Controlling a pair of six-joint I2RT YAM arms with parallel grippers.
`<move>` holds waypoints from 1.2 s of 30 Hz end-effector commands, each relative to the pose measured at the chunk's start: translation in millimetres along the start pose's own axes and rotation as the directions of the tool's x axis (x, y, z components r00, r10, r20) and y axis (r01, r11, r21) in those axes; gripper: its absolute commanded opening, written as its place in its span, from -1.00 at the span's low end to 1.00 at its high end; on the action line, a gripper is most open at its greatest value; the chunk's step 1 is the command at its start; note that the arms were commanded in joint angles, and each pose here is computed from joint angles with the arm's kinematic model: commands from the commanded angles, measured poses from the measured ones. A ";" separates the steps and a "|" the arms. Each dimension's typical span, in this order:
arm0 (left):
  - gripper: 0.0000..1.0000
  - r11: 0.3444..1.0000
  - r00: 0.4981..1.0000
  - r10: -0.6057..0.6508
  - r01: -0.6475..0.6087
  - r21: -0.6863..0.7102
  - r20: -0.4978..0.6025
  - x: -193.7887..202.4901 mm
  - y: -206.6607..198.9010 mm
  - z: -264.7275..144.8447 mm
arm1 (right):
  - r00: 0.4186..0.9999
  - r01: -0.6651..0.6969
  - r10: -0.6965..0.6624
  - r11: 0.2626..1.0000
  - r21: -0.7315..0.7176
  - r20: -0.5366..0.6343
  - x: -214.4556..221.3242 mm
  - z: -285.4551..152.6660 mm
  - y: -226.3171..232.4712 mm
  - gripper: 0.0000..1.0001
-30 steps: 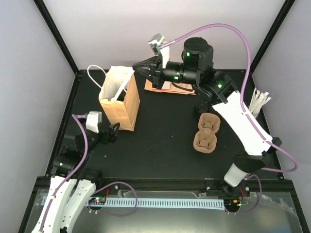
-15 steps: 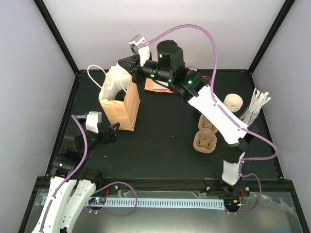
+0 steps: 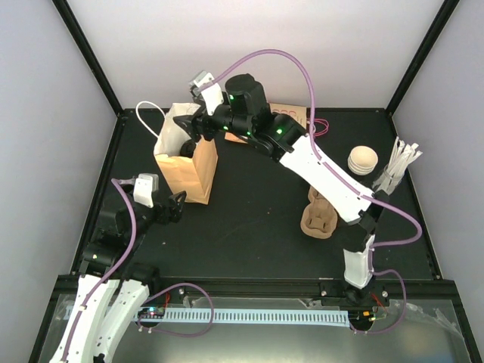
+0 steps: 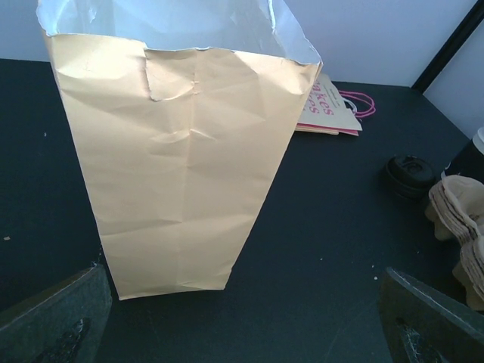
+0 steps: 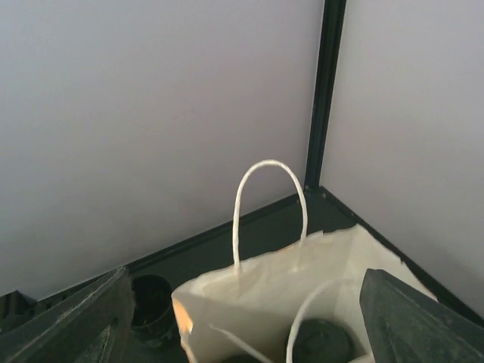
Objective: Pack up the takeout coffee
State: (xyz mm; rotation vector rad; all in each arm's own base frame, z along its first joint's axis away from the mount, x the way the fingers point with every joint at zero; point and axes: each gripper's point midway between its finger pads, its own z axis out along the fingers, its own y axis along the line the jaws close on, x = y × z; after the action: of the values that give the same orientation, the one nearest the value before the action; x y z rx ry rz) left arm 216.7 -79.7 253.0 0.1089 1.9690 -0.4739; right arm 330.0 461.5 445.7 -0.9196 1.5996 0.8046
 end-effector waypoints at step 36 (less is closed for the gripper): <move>0.93 0.994 0.996 -0.058 0.051 -0.095 -0.072 4.2 16.6 17.8 | 0.970 -0.182 0.233 0.890 0.418 -0.075 176.7 -206.3 -67.3 1.00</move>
State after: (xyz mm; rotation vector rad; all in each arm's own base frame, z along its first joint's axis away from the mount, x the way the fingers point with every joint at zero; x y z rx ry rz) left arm 227.5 -80.1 235.9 0.0845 2.0504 -0.4632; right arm 270.6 226.7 301.5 -0.5644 1.9592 0.4962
